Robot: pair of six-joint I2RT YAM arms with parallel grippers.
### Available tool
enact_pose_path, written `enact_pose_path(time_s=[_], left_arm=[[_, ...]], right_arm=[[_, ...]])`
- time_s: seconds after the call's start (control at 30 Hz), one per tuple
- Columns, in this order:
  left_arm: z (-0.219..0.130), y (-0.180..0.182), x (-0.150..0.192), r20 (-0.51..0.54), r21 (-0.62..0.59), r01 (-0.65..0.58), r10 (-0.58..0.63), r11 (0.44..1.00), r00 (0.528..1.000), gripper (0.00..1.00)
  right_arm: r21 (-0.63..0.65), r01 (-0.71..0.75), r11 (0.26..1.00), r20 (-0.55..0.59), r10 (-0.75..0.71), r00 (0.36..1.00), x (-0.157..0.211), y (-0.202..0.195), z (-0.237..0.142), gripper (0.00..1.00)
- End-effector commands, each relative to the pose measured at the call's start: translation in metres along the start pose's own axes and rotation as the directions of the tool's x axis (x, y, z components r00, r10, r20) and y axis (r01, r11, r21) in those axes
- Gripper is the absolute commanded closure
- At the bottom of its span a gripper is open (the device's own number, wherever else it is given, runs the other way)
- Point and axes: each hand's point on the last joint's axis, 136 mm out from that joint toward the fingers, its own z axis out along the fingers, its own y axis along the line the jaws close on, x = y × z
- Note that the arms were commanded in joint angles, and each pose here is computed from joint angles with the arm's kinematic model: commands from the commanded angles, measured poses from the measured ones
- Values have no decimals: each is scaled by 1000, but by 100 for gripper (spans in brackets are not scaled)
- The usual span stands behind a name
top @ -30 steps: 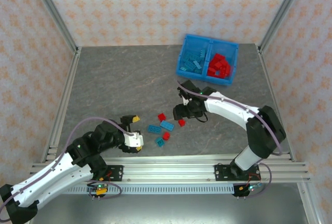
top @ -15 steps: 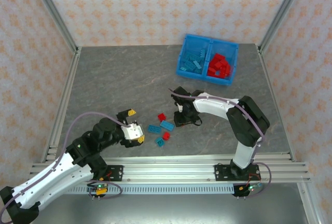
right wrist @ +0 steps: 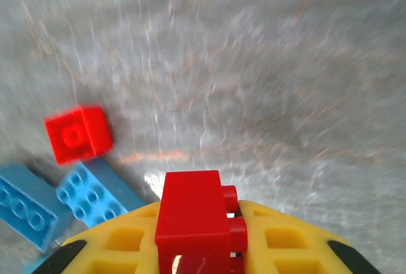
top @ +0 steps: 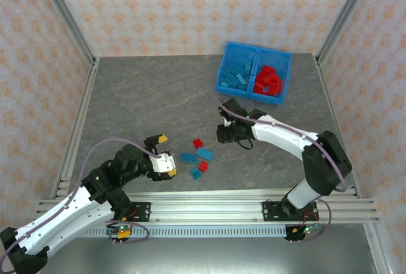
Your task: Sort the legos into containers by color
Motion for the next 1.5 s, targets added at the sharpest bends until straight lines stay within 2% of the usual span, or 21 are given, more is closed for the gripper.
enact_pose_path(time_s=[0.0,0.2,0.33,0.43,0.67,0.9,1.03,1.2,1.47], left_arm=[[1,-8,7,-15,32,-38,39,999,999,0],[1,-10,9,-21,41,-58,59,997,998,0],[0,-11,8,-17,47,-66,67,997,998,0],[-1,-9,8,-18,40,-73,74,997,997,0],[-5,-7,7,-1,15,-83,83,996,997,0],[-7,-6,5,5,14,-88,88,996,996,0],[-7,-7,6,6,15,-90,90,996,996,0],[-6,-8,7,3,18,-93,93,995,996,0],[-4,-9,10,-8,16,-90,90,996,996,0]], right_arm=[[26,-125,992,195,117,974,-43,-24,-26,77],[91,-340,936,475,259,841,-109,-96,-74,78],[184,-440,879,570,269,776,-143,-143,-91,78],[261,-494,829,601,261,755,-166,-172,-92,78],[358,-574,737,600,289,746,-204,-232,-67,79],[400,-585,705,532,341,775,-217,-266,-22,78],[405,-574,712,484,366,795,-219,-273,-4,72],[386,-577,720,477,380,793,-220,-267,-9,65],[318,-602,732,509,404,760,-212,-251,-40,63]])
